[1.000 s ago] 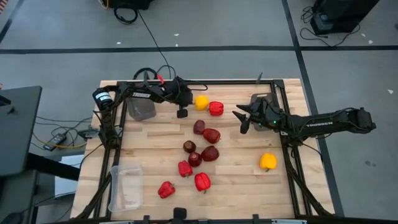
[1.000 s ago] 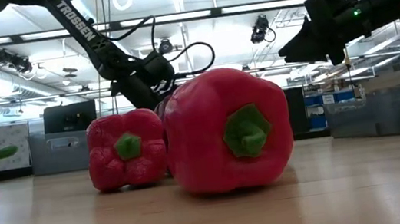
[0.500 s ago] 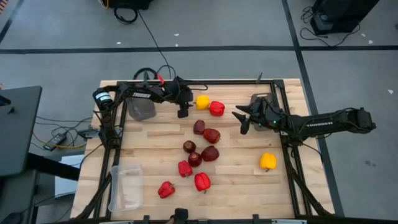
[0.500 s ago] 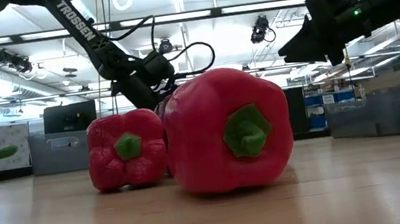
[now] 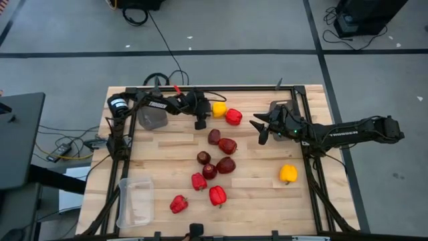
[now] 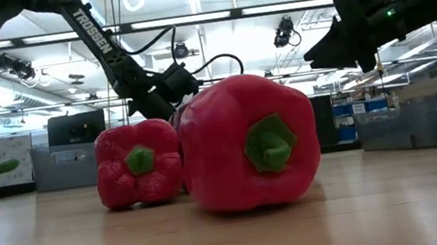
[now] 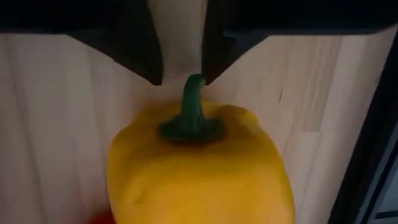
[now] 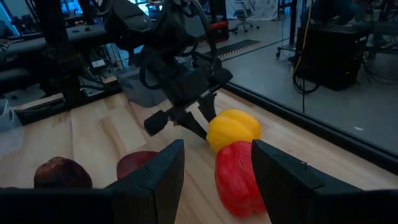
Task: Sort produce into baskets
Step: Put the yellow bell pepper into the left black transparent bin
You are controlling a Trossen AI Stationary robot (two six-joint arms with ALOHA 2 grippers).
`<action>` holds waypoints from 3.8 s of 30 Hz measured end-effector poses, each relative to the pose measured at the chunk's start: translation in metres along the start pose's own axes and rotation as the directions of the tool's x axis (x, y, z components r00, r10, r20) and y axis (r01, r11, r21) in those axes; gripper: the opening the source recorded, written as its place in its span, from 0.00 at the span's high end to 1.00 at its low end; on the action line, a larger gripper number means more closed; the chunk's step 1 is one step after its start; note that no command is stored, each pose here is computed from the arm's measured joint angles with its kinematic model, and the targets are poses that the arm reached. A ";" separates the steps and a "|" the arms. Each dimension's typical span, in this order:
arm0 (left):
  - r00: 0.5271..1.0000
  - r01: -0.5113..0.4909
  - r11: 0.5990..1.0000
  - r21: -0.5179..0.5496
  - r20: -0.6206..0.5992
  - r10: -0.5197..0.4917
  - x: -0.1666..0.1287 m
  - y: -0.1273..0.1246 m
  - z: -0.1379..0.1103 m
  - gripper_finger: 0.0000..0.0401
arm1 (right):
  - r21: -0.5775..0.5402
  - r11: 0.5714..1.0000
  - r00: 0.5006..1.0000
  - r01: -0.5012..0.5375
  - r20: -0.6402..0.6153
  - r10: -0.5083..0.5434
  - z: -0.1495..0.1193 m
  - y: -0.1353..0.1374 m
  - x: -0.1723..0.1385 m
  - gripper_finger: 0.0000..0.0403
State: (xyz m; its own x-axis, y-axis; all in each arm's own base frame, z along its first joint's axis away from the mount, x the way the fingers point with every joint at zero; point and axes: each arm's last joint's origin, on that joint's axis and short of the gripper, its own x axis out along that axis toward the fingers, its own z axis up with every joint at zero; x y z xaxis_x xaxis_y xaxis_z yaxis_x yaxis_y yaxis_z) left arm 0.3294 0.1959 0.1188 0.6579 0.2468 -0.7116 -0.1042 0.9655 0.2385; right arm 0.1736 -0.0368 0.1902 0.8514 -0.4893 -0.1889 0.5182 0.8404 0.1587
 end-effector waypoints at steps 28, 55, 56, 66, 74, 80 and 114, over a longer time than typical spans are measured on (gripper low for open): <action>0.997 -0.081 0.996 0.049 -0.007 0.081 0.000 -0.001 0.004 0.61 | -0.001 1.000 1.000 -0.010 -0.006 0.010 0.000 0.000 0.000 0.51; 0.999 -0.043 0.997 0.061 0.031 0.041 -0.011 0.000 0.012 0.92 | 0.004 1.000 1.000 -0.008 0.012 0.008 0.001 0.000 0.000 0.51; 0.999 -0.035 0.997 0.073 0.017 0.034 -0.011 0.000 0.010 0.95 | 0.004 1.000 1.000 -0.008 0.012 0.008 0.001 0.000 0.000 0.51; 0.983 -0.082 0.993 0.088 -0.157 0.095 -0.032 -0.002 0.015 0.98 | 0.004 1.000 1.000 -0.008 0.013 0.008 0.001 0.000 0.000 0.51; 0.973 -0.118 0.992 0.054 -0.193 0.126 -0.116 0.009 0.059 1.00 | 0.003 1.000 1.000 -0.008 0.012 0.008 0.001 0.000 0.000 0.51; 0.983 -0.119 0.993 0.012 -0.140 0.120 -0.156 0.009 0.072 0.98 | -0.005 1.000 1.000 -0.013 0.011 0.013 0.001 0.001 0.000 0.51; 0.984 -0.044 0.992 0.114 -0.168 0.063 0.009 0.021 0.027 0.63 | 0.020 0.999 0.999 -0.029 -0.024 0.030 -0.003 0.003 0.000 0.51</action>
State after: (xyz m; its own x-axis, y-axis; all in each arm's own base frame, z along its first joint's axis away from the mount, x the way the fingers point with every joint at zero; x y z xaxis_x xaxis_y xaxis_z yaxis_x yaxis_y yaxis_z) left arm 0.3528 0.2162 0.1354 0.5154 0.3178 -0.7958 -0.0475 0.9379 0.3438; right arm 0.1752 -0.0334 0.1878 0.8643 -0.4583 -0.2071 0.4944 0.8497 0.1832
